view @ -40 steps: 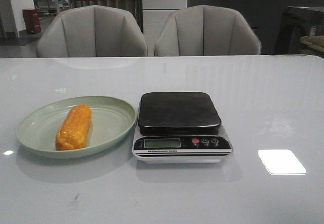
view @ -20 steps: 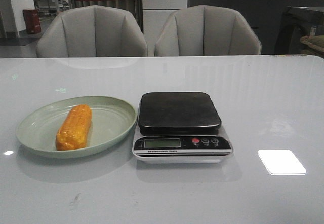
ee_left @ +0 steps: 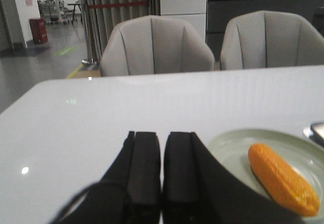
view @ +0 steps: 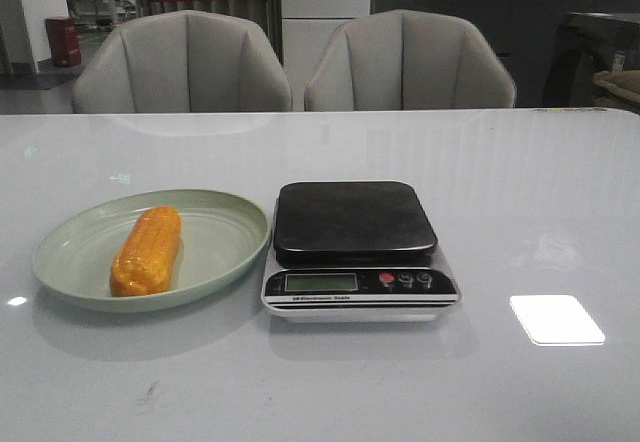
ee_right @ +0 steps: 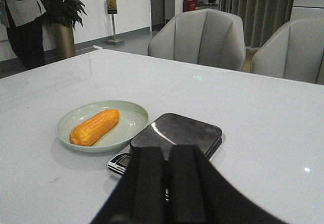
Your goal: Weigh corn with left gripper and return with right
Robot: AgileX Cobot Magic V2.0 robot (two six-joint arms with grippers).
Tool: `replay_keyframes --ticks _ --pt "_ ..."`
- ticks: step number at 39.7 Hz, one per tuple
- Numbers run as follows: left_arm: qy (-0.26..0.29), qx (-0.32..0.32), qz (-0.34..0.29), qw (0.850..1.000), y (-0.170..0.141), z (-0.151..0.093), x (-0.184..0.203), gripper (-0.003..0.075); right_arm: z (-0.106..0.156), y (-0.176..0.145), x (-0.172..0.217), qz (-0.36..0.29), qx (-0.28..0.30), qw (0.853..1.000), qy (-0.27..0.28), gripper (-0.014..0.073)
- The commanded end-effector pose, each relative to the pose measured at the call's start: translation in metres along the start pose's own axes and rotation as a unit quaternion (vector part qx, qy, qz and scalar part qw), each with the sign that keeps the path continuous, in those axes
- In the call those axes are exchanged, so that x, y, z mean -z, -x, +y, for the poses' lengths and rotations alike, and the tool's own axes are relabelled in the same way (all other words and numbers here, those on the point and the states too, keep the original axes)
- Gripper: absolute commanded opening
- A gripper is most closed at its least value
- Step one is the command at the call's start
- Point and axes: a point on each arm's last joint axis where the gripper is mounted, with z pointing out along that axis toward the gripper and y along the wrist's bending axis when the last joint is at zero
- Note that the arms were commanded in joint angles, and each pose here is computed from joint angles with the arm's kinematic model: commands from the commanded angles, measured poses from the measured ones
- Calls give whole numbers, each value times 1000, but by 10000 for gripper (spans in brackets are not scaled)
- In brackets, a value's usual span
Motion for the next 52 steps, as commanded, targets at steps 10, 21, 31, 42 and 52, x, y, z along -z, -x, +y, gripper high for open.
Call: replay_keyframes --ticks 10,21,31,42,52 --pt "1 2 -60 998 3 0 1 113 1 15 1 -46 4 999 1 165" --pt "1 2 -60 998 3 0 1 113 1 15 1 -46 4 999 1 165" --pt "1 2 -60 998 3 0 1 113 1 15 1 -46 4 999 1 165" --pt "1 2 -60 998 3 0 1 113 1 15 1 -46 4 999 1 165" --pt "1 2 -60 998 3 0 1 113 0 6 0 -37 8 999 -4 165"
